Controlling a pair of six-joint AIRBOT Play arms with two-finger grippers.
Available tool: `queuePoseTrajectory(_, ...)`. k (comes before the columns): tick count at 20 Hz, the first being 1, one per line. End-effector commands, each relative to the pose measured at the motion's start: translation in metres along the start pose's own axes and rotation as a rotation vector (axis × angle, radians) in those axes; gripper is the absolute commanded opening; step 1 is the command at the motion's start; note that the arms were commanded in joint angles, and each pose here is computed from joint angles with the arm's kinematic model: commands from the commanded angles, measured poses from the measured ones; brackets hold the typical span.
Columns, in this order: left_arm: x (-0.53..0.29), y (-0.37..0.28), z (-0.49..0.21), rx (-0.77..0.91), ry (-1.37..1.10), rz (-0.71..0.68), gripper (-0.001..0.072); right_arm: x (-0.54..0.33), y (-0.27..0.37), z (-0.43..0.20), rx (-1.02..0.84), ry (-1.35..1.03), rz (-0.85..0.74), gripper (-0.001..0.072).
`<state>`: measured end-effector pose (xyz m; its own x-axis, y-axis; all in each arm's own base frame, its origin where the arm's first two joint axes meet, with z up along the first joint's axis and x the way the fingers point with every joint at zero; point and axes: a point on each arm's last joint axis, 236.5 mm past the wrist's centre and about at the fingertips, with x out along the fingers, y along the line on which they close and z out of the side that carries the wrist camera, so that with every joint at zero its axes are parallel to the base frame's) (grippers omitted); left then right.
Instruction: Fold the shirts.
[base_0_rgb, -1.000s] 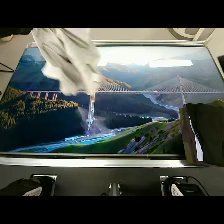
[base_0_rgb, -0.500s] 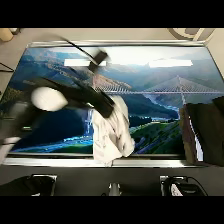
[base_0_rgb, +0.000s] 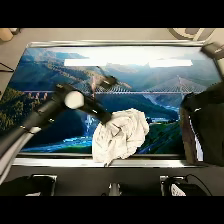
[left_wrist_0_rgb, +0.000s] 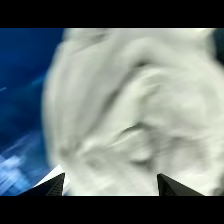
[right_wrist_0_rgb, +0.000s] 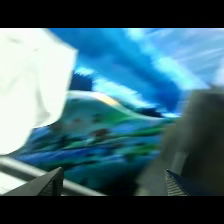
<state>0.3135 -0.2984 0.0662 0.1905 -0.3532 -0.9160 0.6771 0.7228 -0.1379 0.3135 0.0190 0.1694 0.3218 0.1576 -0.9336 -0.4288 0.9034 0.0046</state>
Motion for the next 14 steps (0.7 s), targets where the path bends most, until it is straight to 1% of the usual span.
queuePoseTrajectory(1,-0.019,0.075,-0.060,-0.245,0.118,0.065,0.0710,0.072,0.036,-0.017,0.013,0.081,0.227,0.0671)
queuePoseTrajectory(3,0.014,0.070,-0.102,-0.370,0.195,-0.032,0.0699,0.114,0.058,-0.035,0.051,0.100,0.334,0.0690)
queuePoseTrajectory(5,0.054,0.039,-0.129,-0.470,0.228,-0.162,0.0698,0.147,0.084,-0.050,0.083,0.088,0.440,0.0712)
queuePoseTrajectory(6,0.069,0.024,-0.137,-0.498,0.224,-0.209,0.0676,0.159,0.095,-0.059,0.095,0.088,0.484,0.0712)
queuePoseTrajectory(7,0.082,0.012,-0.144,-0.525,0.221,-0.237,0.0612,0.170,0.104,-0.071,0.100,0.100,0.518,0.0713)
queuePoseTrajectory(11,0.109,-0.012,-0.156,-0.546,0.233,-0.262,0.0605,0.193,0.123,-0.109,0.126,0.164,0.569,0.0713)
queuePoseTrajectory(14,0.124,-0.019,-0.151,-0.560,0.223,-0.269,0.0603,0.206,0.124,-0.104,0.179,0.114,0.558,0.0713)
